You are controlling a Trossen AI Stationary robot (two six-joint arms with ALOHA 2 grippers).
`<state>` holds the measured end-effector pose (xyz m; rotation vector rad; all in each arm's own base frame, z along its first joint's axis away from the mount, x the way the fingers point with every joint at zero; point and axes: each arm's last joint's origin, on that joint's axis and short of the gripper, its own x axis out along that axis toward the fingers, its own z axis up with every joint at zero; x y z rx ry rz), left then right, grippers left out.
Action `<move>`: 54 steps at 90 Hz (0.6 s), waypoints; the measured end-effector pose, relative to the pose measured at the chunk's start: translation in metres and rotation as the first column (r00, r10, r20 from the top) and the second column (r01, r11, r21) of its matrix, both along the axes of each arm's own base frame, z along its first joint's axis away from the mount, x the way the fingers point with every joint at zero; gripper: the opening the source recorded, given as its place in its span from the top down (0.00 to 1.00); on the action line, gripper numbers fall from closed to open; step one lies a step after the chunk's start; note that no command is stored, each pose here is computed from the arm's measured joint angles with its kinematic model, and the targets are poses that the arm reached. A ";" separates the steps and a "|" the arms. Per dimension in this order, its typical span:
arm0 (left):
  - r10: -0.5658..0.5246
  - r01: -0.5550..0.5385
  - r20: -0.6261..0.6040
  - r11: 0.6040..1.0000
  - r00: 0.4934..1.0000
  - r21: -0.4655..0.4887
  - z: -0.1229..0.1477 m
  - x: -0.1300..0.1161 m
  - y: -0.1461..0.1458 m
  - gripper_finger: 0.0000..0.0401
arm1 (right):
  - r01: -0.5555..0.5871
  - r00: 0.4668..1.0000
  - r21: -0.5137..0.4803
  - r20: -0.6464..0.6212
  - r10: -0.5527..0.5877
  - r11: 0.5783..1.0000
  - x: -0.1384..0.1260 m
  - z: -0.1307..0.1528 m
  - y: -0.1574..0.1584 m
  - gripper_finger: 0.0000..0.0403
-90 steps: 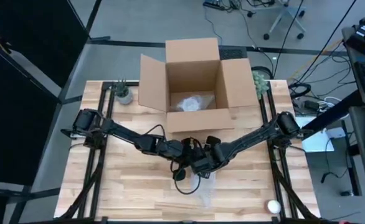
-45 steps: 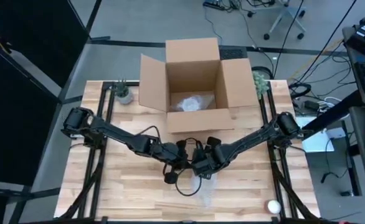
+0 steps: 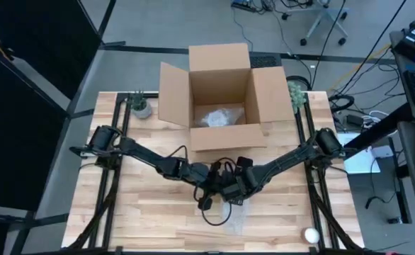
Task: Wrap mug
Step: Wrap the orange mug with the bubble wrap
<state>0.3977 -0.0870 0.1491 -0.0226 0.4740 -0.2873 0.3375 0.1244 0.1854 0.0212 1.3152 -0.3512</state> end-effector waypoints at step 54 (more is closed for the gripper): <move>0.036 -0.036 0.025 0.999 0.999 -0.017 -0.001 0.002 0.003 1.00 | -0.080 0.991 0.064 0.113 0.073 0.995 -0.043 0.077 0.002 0.60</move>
